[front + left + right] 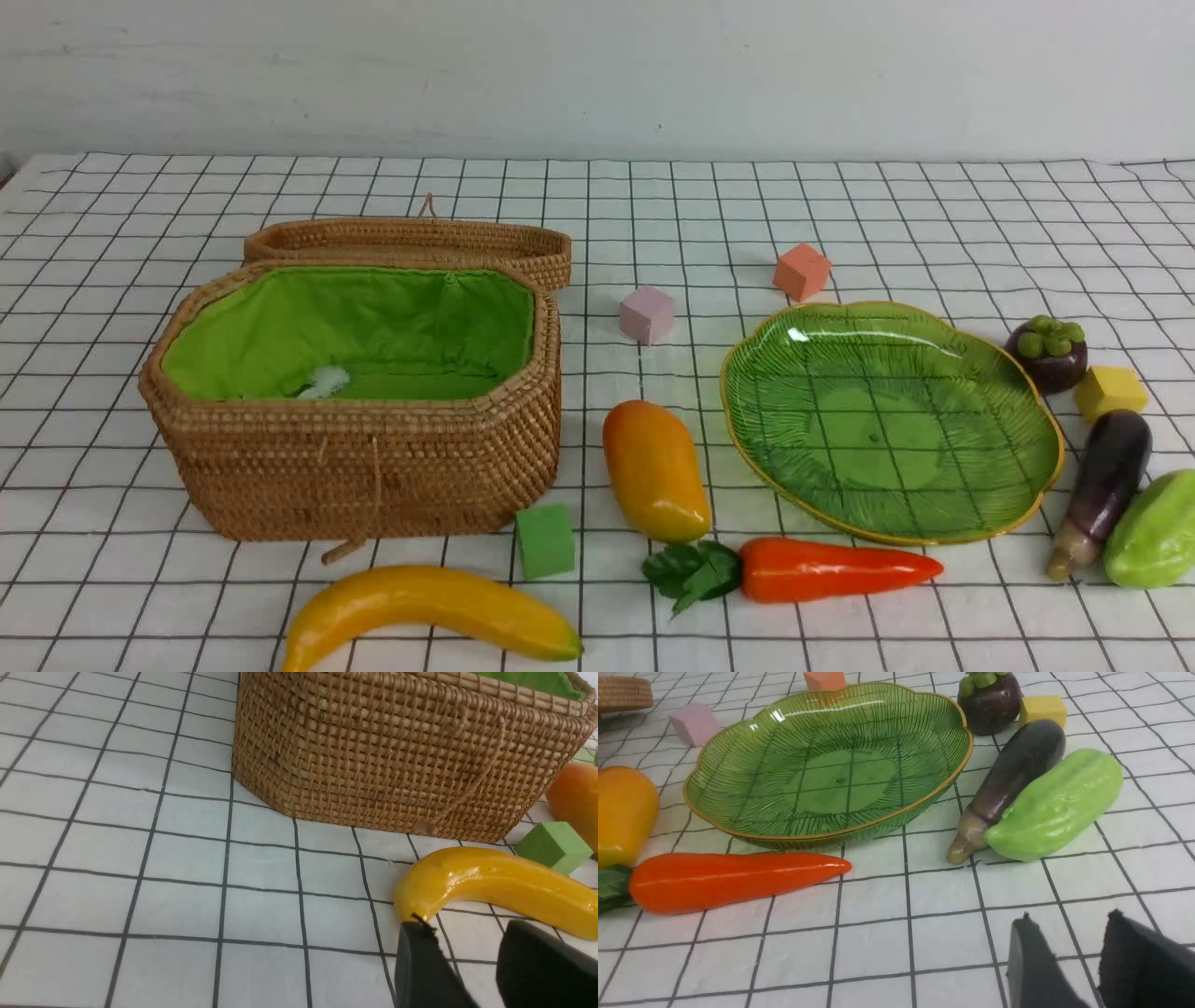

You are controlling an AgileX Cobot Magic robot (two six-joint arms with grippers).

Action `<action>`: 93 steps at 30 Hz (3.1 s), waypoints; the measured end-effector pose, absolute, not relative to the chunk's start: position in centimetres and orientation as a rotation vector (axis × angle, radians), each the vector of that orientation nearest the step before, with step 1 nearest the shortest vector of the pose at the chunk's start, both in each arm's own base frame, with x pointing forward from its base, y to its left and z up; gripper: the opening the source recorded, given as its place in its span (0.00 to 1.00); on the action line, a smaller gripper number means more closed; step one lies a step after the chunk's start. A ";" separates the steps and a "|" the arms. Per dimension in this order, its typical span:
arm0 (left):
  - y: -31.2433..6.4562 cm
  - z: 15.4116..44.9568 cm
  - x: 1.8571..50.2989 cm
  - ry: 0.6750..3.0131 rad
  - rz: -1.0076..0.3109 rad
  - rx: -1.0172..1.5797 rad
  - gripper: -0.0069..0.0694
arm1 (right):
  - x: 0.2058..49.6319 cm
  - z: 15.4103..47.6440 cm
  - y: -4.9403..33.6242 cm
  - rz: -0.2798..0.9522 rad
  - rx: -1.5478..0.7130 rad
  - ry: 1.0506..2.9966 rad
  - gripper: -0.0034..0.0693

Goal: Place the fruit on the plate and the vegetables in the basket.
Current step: Use the left arm to grab a banana and put it into the right plate

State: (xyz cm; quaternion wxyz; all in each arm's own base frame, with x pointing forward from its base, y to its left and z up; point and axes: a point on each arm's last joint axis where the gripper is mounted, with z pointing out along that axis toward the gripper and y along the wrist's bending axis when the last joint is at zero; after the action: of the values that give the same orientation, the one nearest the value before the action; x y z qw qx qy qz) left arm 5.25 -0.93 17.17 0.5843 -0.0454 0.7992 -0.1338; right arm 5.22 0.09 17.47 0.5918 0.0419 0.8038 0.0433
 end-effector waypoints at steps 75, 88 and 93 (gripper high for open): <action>-10.9 30.3 13.9 2.496 -0.487 0.967 0.07 | 1.6 33.7 2.1 0.660 -0.113 1.869 0.23; -16.3 26.9 19.5 2.339 -0.180 1.458 0.16 | -2.1 40.4 2.4 0.867 -0.852 1.934 0.18; -17.7 24.0 21.4 2.202 -0.102 1.712 0.50 | -2.0 40.3 2.2 0.827 -0.869 1.933 0.18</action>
State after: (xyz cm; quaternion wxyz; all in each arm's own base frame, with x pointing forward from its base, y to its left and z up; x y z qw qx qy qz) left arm 21.40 -17.67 24.03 0.1745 0.6041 0.7768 -0.0359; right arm -1.96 2.20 40.26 0.4199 -0.3466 0.7712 0.3298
